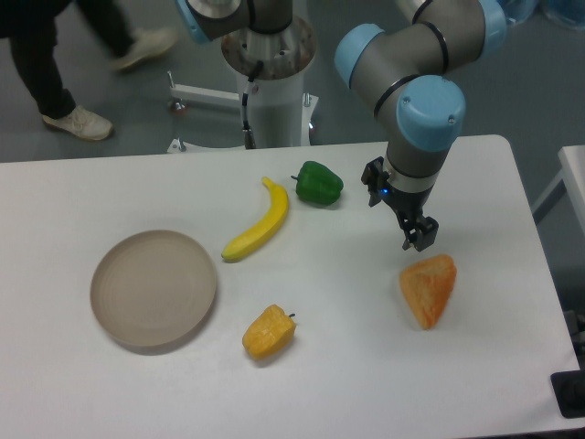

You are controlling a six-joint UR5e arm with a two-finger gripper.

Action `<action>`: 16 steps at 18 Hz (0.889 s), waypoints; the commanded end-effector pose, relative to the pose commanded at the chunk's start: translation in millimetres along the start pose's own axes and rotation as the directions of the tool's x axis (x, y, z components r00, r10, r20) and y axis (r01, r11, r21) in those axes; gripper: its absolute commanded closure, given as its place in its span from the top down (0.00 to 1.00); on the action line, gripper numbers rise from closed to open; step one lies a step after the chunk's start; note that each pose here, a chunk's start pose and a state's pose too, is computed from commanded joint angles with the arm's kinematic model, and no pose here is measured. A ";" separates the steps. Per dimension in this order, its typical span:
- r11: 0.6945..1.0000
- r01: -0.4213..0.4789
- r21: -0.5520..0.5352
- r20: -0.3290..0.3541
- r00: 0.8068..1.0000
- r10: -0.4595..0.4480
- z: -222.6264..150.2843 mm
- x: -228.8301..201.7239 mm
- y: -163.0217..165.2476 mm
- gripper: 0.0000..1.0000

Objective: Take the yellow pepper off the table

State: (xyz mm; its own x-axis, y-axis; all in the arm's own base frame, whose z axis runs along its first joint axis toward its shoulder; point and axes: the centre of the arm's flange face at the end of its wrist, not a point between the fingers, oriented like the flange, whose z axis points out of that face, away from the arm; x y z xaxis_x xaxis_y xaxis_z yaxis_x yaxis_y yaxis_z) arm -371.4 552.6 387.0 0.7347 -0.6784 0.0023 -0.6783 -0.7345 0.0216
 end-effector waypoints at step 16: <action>0.999 0.043 0.022 -0.011 0.999 -0.043 8.1 3.6 -10.3 1.00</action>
State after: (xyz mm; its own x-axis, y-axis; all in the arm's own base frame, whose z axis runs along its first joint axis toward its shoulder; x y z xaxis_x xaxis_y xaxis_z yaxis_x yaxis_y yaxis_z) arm -361.9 557.6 378.7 0.7631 -0.6462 0.0124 -0.6462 -0.7632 -0.0004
